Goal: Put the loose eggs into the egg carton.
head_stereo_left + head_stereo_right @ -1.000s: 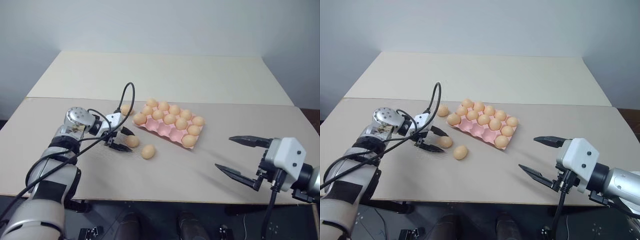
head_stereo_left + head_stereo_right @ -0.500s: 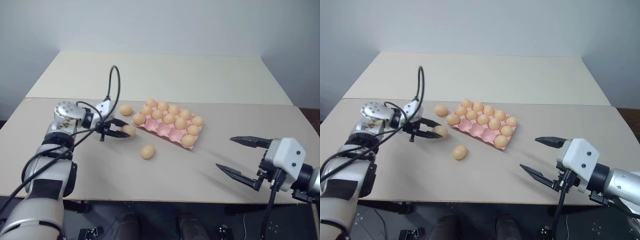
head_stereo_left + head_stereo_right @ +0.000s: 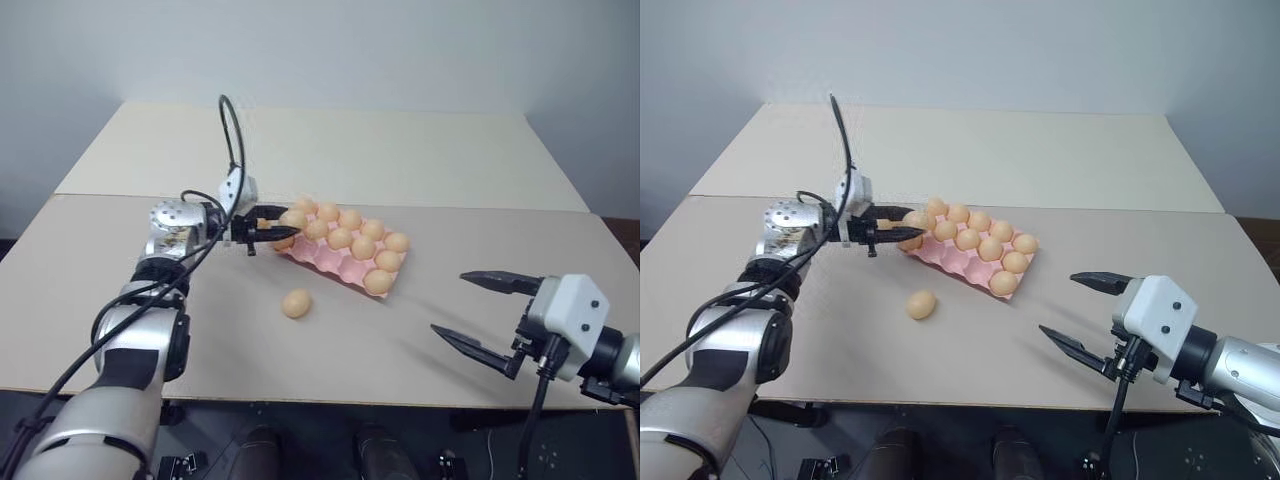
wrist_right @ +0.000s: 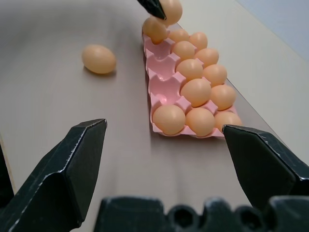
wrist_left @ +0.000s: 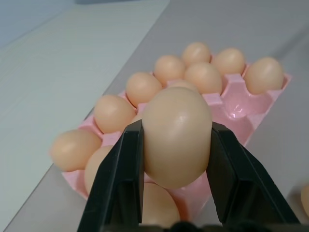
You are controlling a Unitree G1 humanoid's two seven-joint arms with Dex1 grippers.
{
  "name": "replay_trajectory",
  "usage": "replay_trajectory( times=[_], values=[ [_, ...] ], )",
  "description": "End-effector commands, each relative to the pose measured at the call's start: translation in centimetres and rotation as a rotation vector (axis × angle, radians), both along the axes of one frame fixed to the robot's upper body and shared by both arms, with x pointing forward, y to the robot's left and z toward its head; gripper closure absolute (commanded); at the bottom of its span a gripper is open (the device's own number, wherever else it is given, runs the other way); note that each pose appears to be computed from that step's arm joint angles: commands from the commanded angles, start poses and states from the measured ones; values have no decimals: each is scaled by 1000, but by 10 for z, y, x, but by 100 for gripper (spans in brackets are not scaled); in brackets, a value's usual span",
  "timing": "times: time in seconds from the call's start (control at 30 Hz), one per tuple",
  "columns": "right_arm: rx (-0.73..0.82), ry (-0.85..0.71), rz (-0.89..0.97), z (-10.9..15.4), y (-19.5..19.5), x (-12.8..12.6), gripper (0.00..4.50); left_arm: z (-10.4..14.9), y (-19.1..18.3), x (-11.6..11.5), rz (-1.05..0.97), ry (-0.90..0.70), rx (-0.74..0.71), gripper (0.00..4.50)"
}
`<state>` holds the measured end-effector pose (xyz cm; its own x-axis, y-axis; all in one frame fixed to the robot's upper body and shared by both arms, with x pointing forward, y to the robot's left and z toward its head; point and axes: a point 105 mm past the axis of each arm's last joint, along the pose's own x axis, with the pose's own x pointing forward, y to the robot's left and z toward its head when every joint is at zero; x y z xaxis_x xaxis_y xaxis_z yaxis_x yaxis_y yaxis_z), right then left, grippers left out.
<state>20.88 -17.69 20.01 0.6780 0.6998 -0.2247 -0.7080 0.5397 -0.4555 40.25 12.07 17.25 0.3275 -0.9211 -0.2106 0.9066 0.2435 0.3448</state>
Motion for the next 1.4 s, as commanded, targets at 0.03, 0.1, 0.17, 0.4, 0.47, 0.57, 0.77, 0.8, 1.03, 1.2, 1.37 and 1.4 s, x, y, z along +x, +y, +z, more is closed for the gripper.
replay_trajectory(
  times=[0.03, 0.1, 0.17, 0.4, 0.47, 0.57, 0.77, 0.8, 1.03, 1.2, 1.37, 1.4],
  values=[
    [-4, -48, -1, 7, 2, -4, 0, 9, 0, 0, -28, -43, 43, 292],
    [-2, -50, -6, 7, 2, -4, 0, 6, 1, -1, -28, -37, 66, 292],
    [1, -50, -11, 6, 2, -4, 0, 4, 3, -1, -23, -23, 64, 292],
    [6, -57, -23, 5, 2, -2, 0, 2, 0, 3, 15, -56, 56, 72],
    [6, -56, -25, 5, 1, -2, 0, 3, -1, 4, 18, -60, 54, 10],
    [6, -57, -26, 5, 1, -3, 0, 4, 2, 4, 28, -65, 52, 4],
    [4, -58, -32, 5, 0, -3, 0, 16, 25, -6, -25, -44, 44, 4],
    [4, -57, -32, 5, 0, -3, 0, 19, 31, -10, -45, -42, 45, 4],
    [2, -52, -12, 4, 0, 1, 0, 32, 73, -34, -80, -6, 114, 4],
    [-1, -47, 7, 5, -1, 5, 0, 39, 89, -64, -135, 47, 167, 4],
    [-4, -42, 18, 4, -1, 6, 0, 41, 87, -85, -215, 78, 181, 4],
    [-5, -43, 20, 5, -1, 7, 0, 39, 87, -88, -226, 86, 194, 4]
  ],
)
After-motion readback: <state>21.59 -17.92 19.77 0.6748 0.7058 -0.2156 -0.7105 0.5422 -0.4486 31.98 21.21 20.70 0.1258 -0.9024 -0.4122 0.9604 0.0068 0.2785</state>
